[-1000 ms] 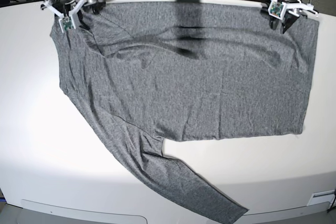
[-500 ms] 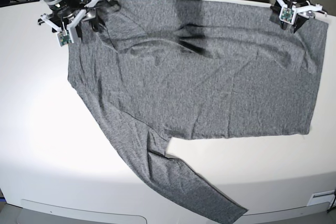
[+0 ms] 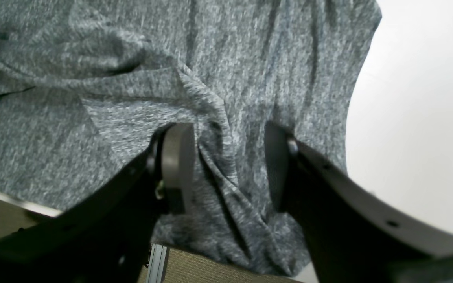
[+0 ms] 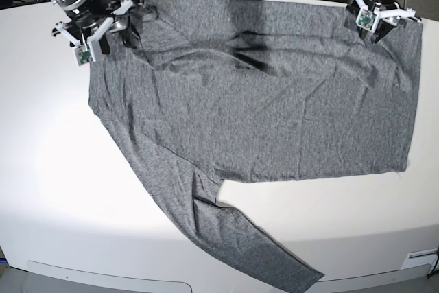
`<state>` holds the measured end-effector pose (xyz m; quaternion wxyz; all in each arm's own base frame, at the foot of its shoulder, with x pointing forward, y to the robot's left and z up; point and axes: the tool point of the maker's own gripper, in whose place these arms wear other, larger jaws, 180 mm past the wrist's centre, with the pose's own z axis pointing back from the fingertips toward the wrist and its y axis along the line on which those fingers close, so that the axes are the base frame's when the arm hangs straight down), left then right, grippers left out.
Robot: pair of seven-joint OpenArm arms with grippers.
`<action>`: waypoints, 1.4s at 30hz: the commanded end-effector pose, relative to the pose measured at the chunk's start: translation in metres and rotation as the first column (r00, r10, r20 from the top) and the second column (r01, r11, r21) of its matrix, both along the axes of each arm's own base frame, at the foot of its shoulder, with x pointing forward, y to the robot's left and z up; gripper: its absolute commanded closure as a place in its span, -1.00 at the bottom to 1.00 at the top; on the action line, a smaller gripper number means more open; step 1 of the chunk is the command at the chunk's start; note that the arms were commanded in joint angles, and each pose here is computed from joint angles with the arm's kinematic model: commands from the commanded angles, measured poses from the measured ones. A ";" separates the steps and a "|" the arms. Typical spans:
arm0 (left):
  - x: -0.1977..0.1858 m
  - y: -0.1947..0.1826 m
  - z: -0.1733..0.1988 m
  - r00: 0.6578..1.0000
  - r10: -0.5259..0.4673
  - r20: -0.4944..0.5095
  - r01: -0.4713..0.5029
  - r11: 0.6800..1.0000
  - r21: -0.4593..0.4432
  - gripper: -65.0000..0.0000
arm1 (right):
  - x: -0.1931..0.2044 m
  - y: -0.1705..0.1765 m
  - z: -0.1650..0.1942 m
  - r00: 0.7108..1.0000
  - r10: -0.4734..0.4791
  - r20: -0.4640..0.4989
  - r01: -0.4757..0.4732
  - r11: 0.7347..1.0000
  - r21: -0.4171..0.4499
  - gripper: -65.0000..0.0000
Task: Fold the T-shirt properly
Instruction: 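Lower the held edge with both grippers onto the table, then release the collar edge and move the left gripper to the shirt's side edge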
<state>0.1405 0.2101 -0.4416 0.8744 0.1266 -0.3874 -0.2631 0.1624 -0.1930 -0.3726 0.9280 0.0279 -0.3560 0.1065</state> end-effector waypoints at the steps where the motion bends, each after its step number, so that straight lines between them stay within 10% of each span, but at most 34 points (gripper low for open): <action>1: 0.000 0.001 0.002 1.000 -0.012 -0.004 0.012 1.000 0.002 0.43 | 0.005 -0.001 0.009 0.999 0.009 0.036 -0.009 1.000 -0.006 0.11; 27: 0.010 0.020 0.013 0.992 -0.122 0.026 0.118 0.984 0.131 0.43 | 0.007 -0.001 0.010 0.999 0.009 0.038 -0.009 1.000 -0.007 0.11; 42: 0.031 0.034 0.094 0.866 -0.094 0.491 -0.026 0.972 0.233 0.43 | 0.018 0.002 0.021 0.993 0.010 0.122 -0.012 1.000 0.011 0.11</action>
